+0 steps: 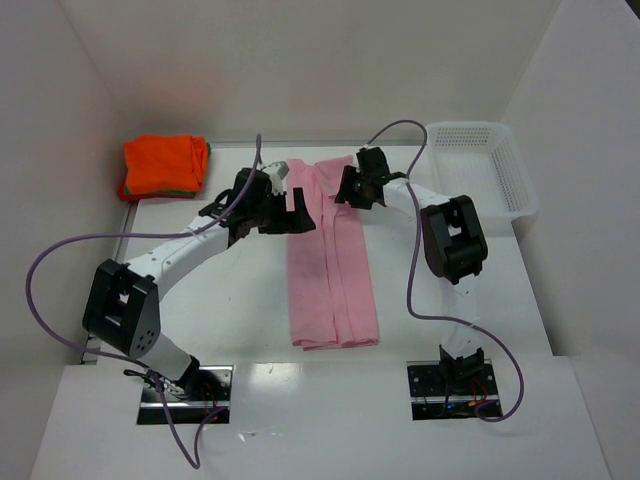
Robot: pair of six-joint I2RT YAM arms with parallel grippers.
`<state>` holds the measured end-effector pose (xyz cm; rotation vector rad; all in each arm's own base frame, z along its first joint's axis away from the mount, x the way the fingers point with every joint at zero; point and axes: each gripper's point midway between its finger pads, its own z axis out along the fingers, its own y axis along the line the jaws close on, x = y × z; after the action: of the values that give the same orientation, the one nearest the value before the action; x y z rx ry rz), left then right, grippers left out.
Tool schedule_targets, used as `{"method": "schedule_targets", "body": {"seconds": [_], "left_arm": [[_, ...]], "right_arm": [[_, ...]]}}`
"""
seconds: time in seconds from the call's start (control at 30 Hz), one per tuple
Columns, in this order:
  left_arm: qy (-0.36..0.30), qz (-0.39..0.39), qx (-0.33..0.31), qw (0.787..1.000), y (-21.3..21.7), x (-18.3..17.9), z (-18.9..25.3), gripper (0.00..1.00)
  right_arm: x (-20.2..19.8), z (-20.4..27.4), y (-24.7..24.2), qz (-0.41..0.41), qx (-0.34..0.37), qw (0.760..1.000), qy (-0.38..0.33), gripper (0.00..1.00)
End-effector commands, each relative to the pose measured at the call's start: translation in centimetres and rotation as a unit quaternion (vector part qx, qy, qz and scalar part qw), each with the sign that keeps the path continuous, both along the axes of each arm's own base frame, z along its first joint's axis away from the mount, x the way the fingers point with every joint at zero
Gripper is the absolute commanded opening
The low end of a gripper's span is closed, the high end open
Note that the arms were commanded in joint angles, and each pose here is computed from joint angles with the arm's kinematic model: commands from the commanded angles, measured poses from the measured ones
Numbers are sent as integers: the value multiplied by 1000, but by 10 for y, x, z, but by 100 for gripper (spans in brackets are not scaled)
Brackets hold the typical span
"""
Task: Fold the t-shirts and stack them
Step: Rotate the tshirt 90 degrees
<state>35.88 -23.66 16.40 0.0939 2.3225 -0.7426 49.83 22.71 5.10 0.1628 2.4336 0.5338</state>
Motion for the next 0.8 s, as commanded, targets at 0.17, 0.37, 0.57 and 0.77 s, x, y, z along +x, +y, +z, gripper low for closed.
{"method": "schedule_targets", "body": {"seconds": [0.17, 0.37, 0.57, 0.77], "left_arm": [[49, -72, -32, 996, -28, -13, -39, 95], [82, -74, -22, 994, -23, -25, -65, 95], [106, -87, -33, 990, -32, -31, -86, 94], [111, -86, -31, 990, -30, -35, -92, 94]], "right_arm": [[4, -12, 7, 12, 8, 1000, 5, 39], [8, -13, 12, 18, 15, 1000, 4, 15], [8, -6, 14, 19, 23, 1000, 1, 3], [15, 28, 27, 30, 45, 998, -28, 0]]}}
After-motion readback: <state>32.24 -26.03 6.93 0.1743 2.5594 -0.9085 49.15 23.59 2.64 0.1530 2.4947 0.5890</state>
